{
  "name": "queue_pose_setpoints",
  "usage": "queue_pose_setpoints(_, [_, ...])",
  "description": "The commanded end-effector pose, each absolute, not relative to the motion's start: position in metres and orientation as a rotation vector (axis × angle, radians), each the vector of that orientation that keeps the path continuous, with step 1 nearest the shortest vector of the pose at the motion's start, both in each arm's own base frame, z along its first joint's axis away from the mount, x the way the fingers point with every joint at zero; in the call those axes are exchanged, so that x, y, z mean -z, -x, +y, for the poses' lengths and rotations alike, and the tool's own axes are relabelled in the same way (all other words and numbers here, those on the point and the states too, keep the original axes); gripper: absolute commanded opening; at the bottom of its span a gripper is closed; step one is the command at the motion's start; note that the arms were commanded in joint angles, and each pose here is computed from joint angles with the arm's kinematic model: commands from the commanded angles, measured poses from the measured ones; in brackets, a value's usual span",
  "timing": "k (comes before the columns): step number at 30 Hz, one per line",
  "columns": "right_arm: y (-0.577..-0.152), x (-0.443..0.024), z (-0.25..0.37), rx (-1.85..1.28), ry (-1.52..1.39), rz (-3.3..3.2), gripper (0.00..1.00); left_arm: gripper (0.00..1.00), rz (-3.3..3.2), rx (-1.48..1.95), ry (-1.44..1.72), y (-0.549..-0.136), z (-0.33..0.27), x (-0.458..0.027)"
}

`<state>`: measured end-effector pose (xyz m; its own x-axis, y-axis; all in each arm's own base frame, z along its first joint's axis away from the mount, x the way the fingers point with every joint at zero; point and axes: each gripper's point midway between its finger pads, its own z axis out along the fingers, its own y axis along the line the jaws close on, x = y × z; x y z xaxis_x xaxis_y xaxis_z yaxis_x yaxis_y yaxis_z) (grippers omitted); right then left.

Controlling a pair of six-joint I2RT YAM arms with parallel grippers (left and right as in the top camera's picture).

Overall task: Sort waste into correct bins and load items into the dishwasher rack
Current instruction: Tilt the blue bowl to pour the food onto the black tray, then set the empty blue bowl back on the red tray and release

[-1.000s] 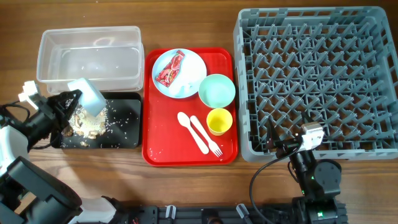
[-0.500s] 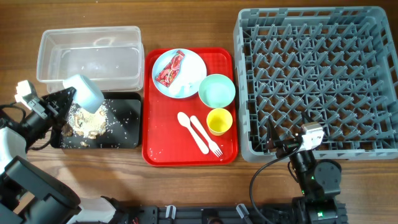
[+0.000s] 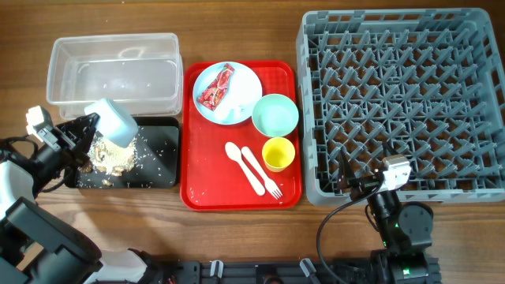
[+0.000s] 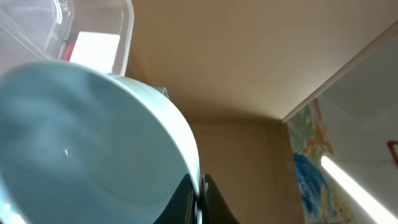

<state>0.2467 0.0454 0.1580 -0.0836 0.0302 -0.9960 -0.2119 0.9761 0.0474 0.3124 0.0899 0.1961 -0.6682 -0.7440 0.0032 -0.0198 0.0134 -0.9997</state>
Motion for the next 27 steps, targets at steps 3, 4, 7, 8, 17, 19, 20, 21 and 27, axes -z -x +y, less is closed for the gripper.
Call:
queue_pose_setpoints(3, [-0.247, -0.158, 0.046, -0.203, 0.151, 1.640, 1.00, 0.04, 1.758, 1.812, 0.777, -0.314, 0.066, -0.200])
queue_pose_setpoints(4, [-0.247, -0.158, 0.047, -0.203, 0.151, 1.640, 0.99, 0.04, 1.783, 1.823, 0.745, -0.316, 0.056, -0.201])
queue_pose_setpoints(7, [-0.247, -0.158, 0.046, -0.203, 0.151, 1.640, 1.00, 0.04, 1.842, 1.796, 0.557, -0.323, 0.032, -0.208])
queue_pose_setpoints(8, [-0.247, -0.158, 0.047, -0.203, 0.151, 1.640, 1.00, 0.04, 1.880, 1.758, 0.521, -0.324, 0.027, -0.206])
queue_pose_setpoints(17, [-0.247, -0.158, 0.047, -0.203, 0.151, 1.640, 1.00, 0.04, 1.861, 1.808, 0.471, -0.322, 0.015, -0.217])
queue_pose_setpoints(19, [-0.247, -0.158, 0.047, -0.203, 0.151, 1.640, 1.00, 0.04, 1.860, 1.744, 0.470, -0.327, 0.029, -0.214])
queue_pose_setpoints(20, [-0.247, -0.158, 0.047, -0.203, 0.151, 1.640, 1.00, 0.04, 1.834, 1.839, 0.613, -0.322, 0.033, -0.217])
queue_pose_setpoints(21, [-0.247, -0.158, 0.047, -0.203, 0.151, 1.640, 1.00, 0.04, 1.835, 1.849, 0.631, -0.320, 0.031, -0.217])
queue_pose_setpoints(27, [-0.247, -0.158, 0.047, -0.203, 0.151, 1.640, 1.00, 0.04, 2.055, 1.718, 0.647, -0.313, 0.008, -0.188])
